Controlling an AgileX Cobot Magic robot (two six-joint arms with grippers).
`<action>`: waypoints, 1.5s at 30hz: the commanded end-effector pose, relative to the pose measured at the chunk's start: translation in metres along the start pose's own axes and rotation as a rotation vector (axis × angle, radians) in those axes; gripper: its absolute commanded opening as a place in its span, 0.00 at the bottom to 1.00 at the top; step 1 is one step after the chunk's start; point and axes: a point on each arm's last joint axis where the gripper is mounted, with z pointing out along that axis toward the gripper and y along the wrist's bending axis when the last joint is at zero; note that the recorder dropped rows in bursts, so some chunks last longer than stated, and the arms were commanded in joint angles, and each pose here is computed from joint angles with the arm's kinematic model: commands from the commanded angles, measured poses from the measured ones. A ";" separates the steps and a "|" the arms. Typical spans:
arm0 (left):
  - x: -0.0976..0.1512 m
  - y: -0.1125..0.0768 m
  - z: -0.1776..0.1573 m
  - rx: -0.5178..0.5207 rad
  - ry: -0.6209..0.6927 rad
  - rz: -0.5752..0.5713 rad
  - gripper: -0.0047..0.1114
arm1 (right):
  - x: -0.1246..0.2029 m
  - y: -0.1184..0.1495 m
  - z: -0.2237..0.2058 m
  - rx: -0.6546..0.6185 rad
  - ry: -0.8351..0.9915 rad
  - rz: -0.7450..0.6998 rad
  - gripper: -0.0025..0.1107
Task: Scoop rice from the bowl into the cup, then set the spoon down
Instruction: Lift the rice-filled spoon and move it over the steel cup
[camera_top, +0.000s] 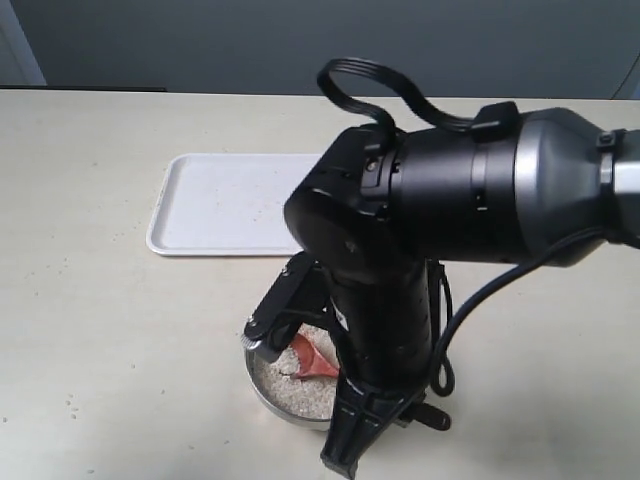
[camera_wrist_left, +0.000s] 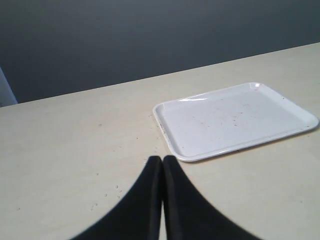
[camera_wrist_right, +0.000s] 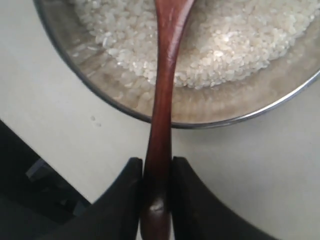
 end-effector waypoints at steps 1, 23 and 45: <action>-0.002 0.000 -0.001 -0.003 -0.021 0.000 0.04 | 0.006 -0.005 -0.008 -0.014 -0.032 0.028 0.01; -0.002 0.000 -0.001 -0.003 -0.021 0.000 0.04 | 0.029 -0.046 -0.034 -0.078 -0.144 0.124 0.01; -0.002 0.000 -0.001 -0.003 -0.021 0.000 0.04 | 0.052 -0.108 -0.025 -0.102 -0.141 0.251 0.01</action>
